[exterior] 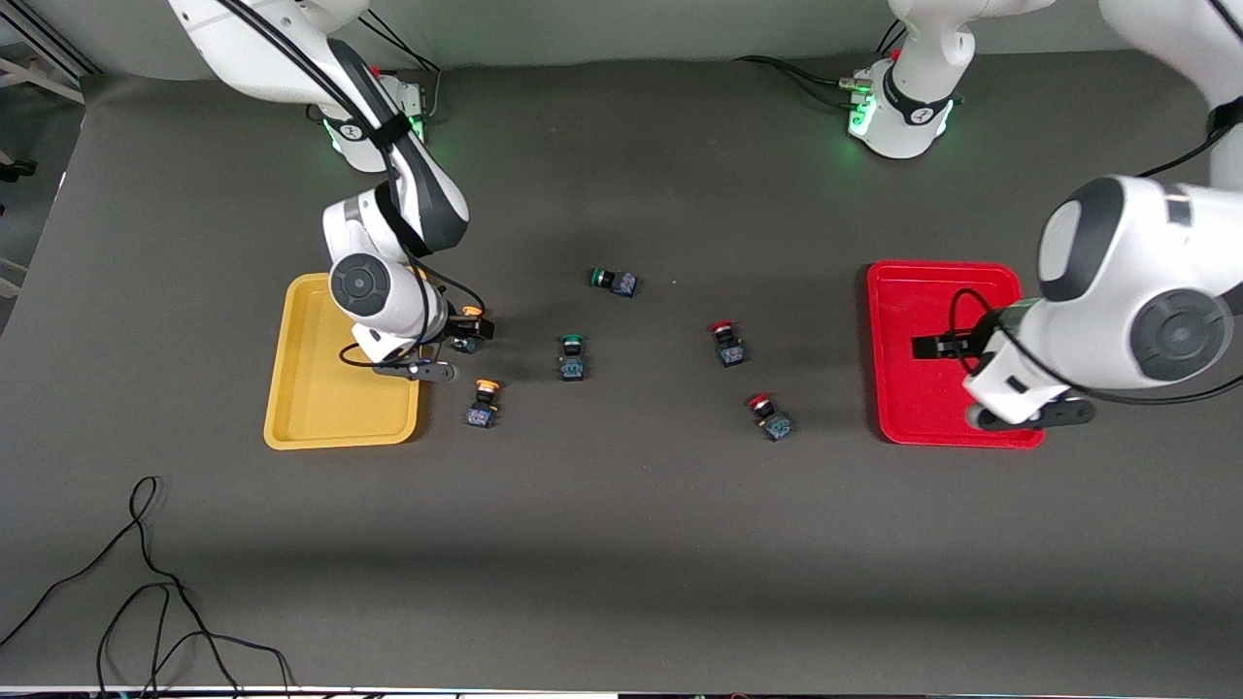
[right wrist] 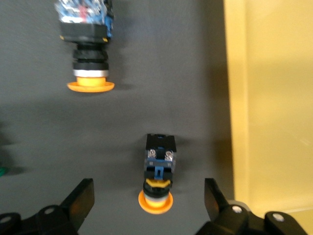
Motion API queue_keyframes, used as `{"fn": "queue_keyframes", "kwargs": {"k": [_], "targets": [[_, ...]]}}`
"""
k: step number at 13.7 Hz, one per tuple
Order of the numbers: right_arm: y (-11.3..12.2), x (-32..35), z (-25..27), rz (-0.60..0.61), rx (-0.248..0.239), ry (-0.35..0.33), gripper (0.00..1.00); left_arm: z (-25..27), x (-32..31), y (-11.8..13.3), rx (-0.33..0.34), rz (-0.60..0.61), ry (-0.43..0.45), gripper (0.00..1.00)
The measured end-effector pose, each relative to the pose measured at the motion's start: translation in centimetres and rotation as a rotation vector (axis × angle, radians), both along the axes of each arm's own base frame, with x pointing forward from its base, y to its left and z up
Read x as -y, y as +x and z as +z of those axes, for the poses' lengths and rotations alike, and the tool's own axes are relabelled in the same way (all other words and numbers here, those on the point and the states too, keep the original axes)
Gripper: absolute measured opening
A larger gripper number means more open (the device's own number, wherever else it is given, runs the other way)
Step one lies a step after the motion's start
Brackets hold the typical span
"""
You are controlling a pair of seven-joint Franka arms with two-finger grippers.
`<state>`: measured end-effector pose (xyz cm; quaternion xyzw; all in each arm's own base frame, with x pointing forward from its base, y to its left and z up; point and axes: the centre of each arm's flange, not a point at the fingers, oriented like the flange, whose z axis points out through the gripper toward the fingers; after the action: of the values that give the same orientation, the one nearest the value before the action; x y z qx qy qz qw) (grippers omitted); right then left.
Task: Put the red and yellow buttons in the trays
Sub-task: 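Grasp the orange button with the right gripper while the left gripper grasps the red button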
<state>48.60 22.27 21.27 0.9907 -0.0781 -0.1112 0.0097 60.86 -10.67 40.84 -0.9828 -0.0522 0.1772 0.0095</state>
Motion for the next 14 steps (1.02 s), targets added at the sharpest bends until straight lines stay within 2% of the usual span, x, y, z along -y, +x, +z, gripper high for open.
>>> {"fn": "queue_keyframes", "kwargs": {"k": [5, 7, 9, 13, 14], "targets": [[-0.8, -0.3, -2.5, 0.005, -0.027, -0.016, 1.00, -7.2, 6.4, -0.1, -0.063, -0.014, -0.016, 1.00], [-0.8, -0.1, -2.9, 0.003, -0.030, -0.019, 0.96, -10.1, 10.0, -0.8, -0.083, 0.061, -0.035, 1.00], [-0.7, -0.1, -3.0, 0.001, -0.026, -0.019, 0.79, -12.5, 13.1, -1.6, -0.086, 0.113, -0.035, 1.00], [-0.6, 0.2, -3.0, -0.004, -0.025, -0.020, 0.33, -17.5, 20.1, -5.3, 0.001, 0.180, -0.021, 1.00], [-0.5, 0.3, -3.0, -0.006, -0.024, -0.020, 0.33, -18.7, 21.1, -6.1, 0.013, 0.197, -0.018, 1.00]]}}
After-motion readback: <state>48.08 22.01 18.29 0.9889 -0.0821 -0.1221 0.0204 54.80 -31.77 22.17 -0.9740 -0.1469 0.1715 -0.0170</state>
